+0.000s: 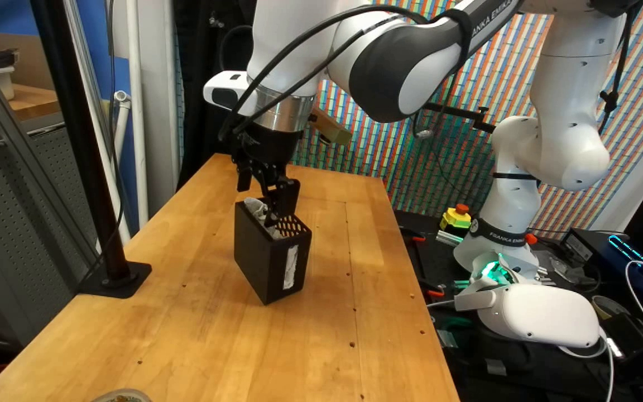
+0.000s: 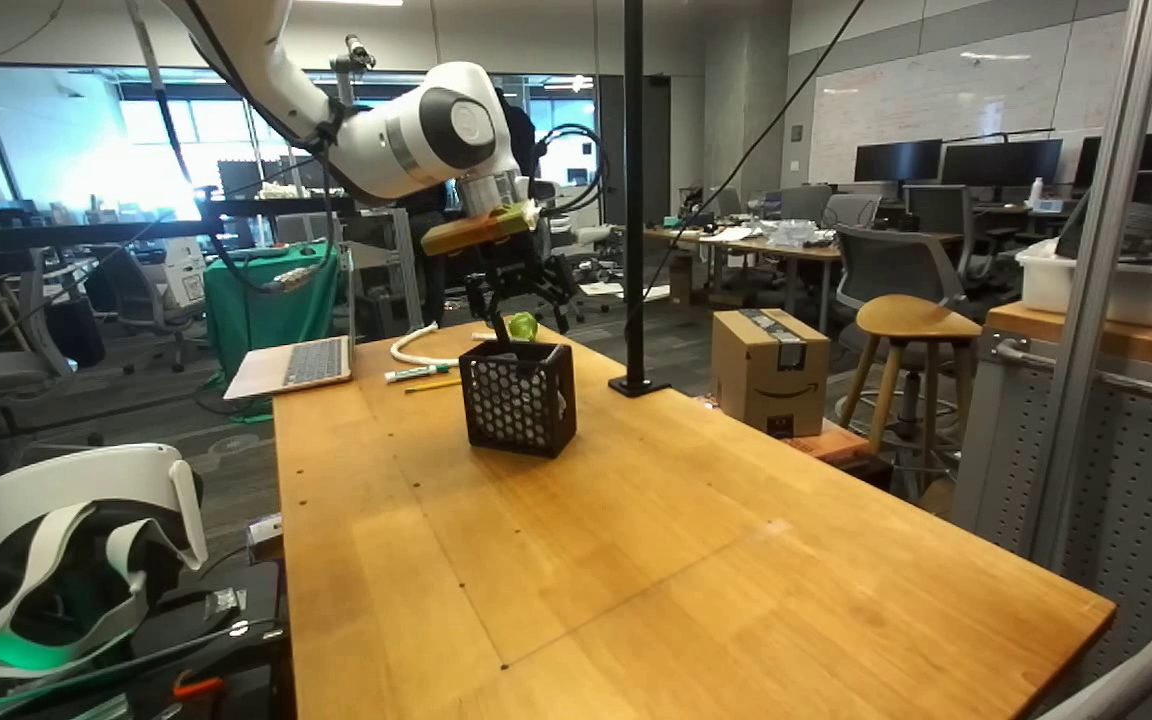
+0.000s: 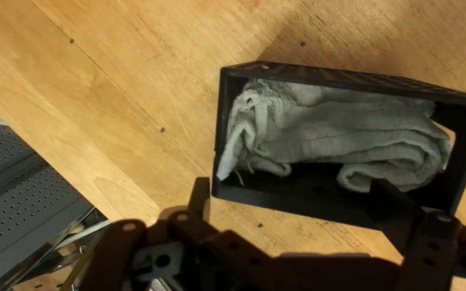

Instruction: Put the towel in the box

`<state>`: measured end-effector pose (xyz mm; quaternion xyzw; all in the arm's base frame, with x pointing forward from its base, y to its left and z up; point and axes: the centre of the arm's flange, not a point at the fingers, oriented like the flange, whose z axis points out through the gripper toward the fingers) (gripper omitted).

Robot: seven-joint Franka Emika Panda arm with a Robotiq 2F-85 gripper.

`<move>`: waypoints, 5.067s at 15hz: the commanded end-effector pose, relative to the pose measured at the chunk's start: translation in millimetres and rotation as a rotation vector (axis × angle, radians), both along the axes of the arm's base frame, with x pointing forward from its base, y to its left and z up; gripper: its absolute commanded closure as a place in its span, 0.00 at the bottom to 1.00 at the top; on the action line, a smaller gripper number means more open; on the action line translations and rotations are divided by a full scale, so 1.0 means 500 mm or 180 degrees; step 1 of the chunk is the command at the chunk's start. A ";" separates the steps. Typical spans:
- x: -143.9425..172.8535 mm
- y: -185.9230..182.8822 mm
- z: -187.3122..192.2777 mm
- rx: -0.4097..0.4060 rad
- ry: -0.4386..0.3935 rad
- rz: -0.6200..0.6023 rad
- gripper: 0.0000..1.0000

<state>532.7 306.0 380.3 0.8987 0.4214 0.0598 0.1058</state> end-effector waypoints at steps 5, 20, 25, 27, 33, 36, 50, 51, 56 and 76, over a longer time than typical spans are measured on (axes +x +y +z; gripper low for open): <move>0.039 -0.027 -0.015 -0.0035 -0.0014 -0.0130 0.06; 0.034 -0.019 -0.015 -0.0056 -0.0032 -0.0110 0.83; 0.029 -0.015 -0.015 -0.0059 -0.0038 -0.0096 0.80; 0.027 -0.013 -0.009 -0.0059 -0.0061 -0.0083 0.82; 0.027 -0.007 0.014 -0.0117 -0.0173 -0.0017 0.81; 0.028 -0.002 0.022 -0.0134 -0.0214 0.0014 0.81; 0.018 0.004 0.041 -0.0141 -0.0295 0.0075 0.81; 0.016 0.004 0.042 -0.0140 -0.0296 0.0078 0.82; 0.014 -0.002 0.036 -0.0146 -0.0266 0.0071 0.80; -0.066 0.015 0.044 -0.0178 -0.0281 0.0244 0.81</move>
